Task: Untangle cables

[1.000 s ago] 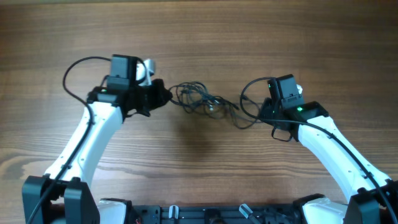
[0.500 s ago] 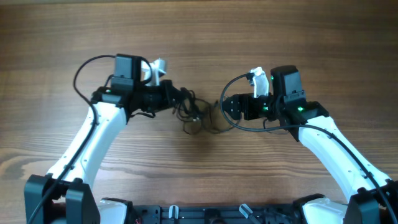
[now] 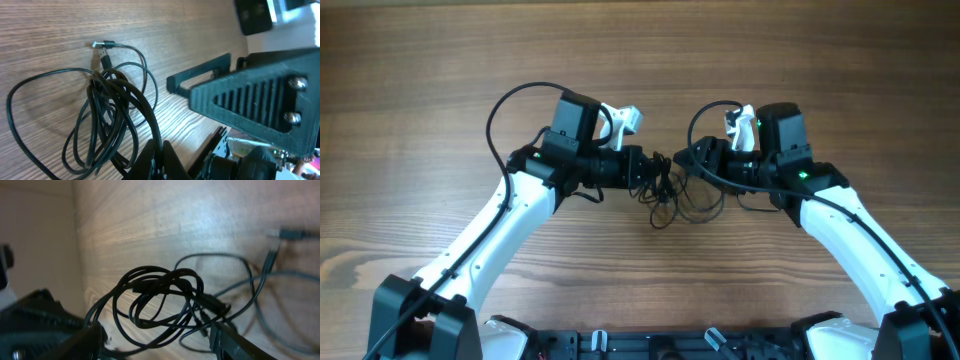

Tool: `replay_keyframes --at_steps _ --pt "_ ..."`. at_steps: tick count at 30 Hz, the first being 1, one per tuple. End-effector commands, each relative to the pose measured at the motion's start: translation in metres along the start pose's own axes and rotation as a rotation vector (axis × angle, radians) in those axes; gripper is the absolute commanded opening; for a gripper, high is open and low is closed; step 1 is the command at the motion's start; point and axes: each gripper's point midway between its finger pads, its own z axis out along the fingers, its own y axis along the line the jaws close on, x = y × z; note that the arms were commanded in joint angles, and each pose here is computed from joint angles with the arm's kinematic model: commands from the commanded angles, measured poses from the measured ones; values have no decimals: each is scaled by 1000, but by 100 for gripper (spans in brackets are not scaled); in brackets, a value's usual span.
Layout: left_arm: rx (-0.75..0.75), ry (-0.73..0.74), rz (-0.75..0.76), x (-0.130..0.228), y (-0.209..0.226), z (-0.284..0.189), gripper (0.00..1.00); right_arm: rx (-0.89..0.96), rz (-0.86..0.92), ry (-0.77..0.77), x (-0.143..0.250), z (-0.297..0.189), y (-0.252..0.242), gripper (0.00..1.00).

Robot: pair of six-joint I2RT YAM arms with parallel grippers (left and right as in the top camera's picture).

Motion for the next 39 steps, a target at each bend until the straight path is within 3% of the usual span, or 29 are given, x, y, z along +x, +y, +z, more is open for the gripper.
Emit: replay_keyframes --at_steps 1,6,11,15,18,23,27,30,34,39 --pt "38 12 64 4 -18 2 4 29 205 44 14 6 -4 66" --pt "53 18 92 7 -26 6 4 36 248 64 21 9 -2 65" --pt "132 24 125 7 -43 6 4 65 289 41 20 12 -5 57" --pt "262 34 171 7 -67 2 4 66 282 26 17 12 -5 38" --pt "335 50 194 9 -80 -2 4 69 277 12 14 12 -5 32" --pt "338 54 192 10 -80 -2 4 61 271 7 13 12 -3 9" --pt "235 19 171 4 -63 3 4 65 269 9 13 12 -4 4" --pt "15 -25 115 -2 -23 8 4 103 245 2 14 12 -12 4" --pt "-254 -40 35 1 30 0 4 339 235 -103 8 1 -59 4" --pt "-394 -27 -37 8 63 -15 4 530 185 -190 -1 -18 -95 4"
